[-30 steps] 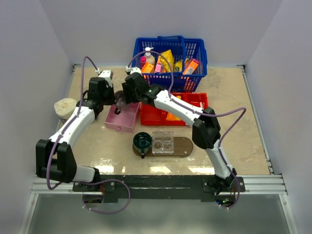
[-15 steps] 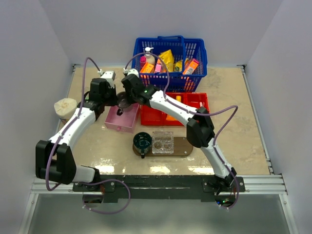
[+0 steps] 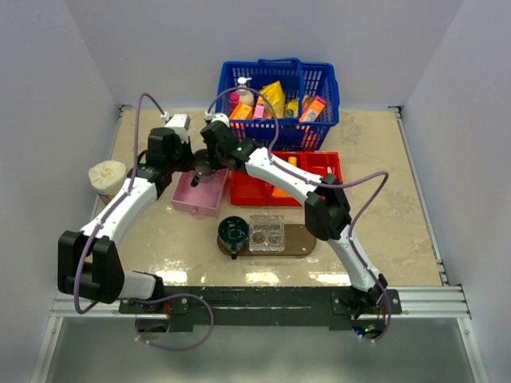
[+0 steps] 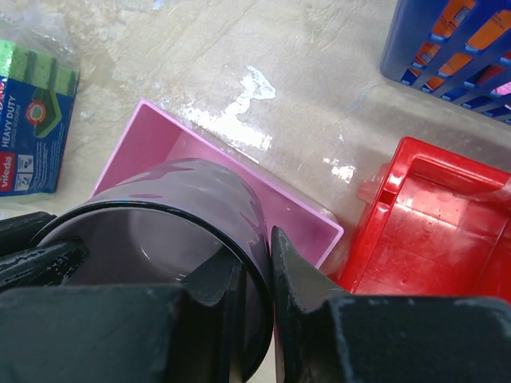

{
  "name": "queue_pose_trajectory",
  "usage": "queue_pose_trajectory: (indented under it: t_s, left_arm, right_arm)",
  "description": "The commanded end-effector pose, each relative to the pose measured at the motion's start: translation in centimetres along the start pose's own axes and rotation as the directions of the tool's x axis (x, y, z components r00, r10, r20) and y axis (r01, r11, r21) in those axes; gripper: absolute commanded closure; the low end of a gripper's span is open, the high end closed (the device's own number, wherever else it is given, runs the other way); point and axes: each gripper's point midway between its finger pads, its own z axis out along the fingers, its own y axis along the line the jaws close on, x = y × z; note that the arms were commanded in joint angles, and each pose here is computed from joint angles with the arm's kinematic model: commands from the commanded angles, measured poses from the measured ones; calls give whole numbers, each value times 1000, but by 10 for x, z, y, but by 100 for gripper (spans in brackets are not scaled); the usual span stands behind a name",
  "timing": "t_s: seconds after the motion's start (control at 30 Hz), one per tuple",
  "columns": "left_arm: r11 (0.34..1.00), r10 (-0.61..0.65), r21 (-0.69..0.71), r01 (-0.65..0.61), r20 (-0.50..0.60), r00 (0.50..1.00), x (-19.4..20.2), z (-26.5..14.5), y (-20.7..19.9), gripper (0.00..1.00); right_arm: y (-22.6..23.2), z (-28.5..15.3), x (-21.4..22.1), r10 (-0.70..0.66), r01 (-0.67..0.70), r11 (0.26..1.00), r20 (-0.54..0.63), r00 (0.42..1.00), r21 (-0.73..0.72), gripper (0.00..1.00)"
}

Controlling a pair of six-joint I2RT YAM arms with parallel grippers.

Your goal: Prepare toiletry sets of a toothbrush and toothpaste on the tray

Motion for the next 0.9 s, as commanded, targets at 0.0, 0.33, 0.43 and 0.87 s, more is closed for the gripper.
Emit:
queue_pose_trajectory:
  t_s: [0.0,0.33,0.43,0.87]
  left_arm:
    - [990,-9,139,-11,145,989,-43,-18,-32,87]
    - [993,-4,111,-27,267,964,-65,-42,-27,32]
    - [997,-1,77,-24,300,954,-68,-51,-21,24]
    - [996,-27,-67,56,369,929,-87,-61,21,16]
  right_arm:
    - [18,-25,-68,114,-92,987,164,980,-133,100]
    - [21,-49,-90,95,-53,980,222,970,-191,100]
    - [25,-56,-95,82,-32,977,233,969,-212,100]
    - [26,-107,-111,-6,88,950,265,964,-299,100]
